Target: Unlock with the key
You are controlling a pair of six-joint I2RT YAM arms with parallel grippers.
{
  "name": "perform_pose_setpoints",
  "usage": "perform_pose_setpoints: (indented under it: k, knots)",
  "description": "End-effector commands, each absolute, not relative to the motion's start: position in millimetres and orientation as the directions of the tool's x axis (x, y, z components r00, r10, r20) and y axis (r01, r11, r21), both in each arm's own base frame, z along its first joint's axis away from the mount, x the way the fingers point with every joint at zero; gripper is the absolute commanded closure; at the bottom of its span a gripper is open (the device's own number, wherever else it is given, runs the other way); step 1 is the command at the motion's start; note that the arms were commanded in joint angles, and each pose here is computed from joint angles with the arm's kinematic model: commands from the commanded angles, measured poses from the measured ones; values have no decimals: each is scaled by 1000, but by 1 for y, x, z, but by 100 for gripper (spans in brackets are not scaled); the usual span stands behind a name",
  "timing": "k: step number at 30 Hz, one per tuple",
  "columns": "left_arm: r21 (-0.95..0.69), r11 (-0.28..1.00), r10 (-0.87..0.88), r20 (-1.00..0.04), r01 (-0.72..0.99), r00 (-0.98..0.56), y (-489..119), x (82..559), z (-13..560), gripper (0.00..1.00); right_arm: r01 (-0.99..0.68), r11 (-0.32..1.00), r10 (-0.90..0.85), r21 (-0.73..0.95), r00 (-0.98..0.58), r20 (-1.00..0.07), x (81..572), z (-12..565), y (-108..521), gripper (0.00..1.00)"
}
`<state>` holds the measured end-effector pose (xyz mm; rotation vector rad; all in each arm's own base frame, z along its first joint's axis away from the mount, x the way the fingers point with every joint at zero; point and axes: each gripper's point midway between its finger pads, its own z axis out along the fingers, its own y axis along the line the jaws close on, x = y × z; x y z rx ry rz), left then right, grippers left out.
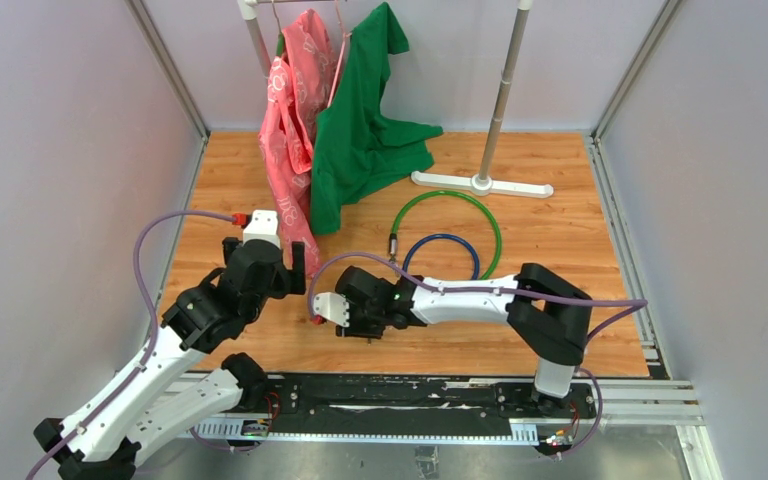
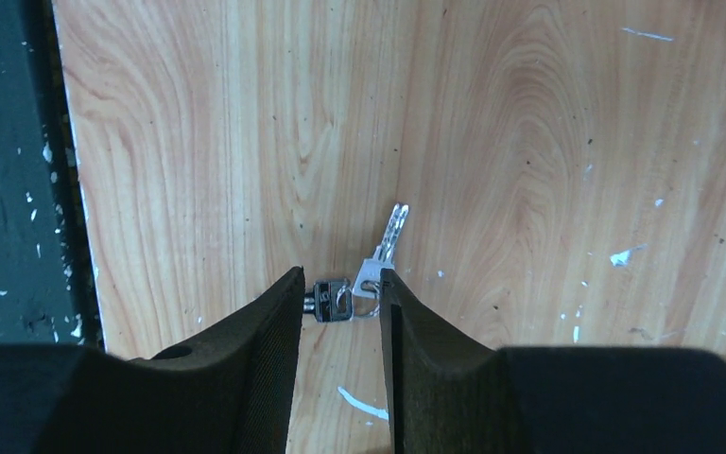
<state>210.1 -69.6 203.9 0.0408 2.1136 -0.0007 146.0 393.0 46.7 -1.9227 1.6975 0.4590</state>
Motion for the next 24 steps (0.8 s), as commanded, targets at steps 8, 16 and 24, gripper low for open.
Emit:
perform_pose_setpoints:
  k: [8,16,24]
  knots:
    - [15,1000,3,-867,-20,-498,-59,209,205,0,-992,17,-876,-123,44,-481,164,21,386,68]
    - [6,999,-10,-875,-32,-484,-56,208,208,0,-992,72,-892,-108,-15,-452,175,14,383,91]
    - [3,999,-13,-877,-33,-480,-56,208,209,1,-991,75,-888,-106,-18,-460,176,17,384,100]
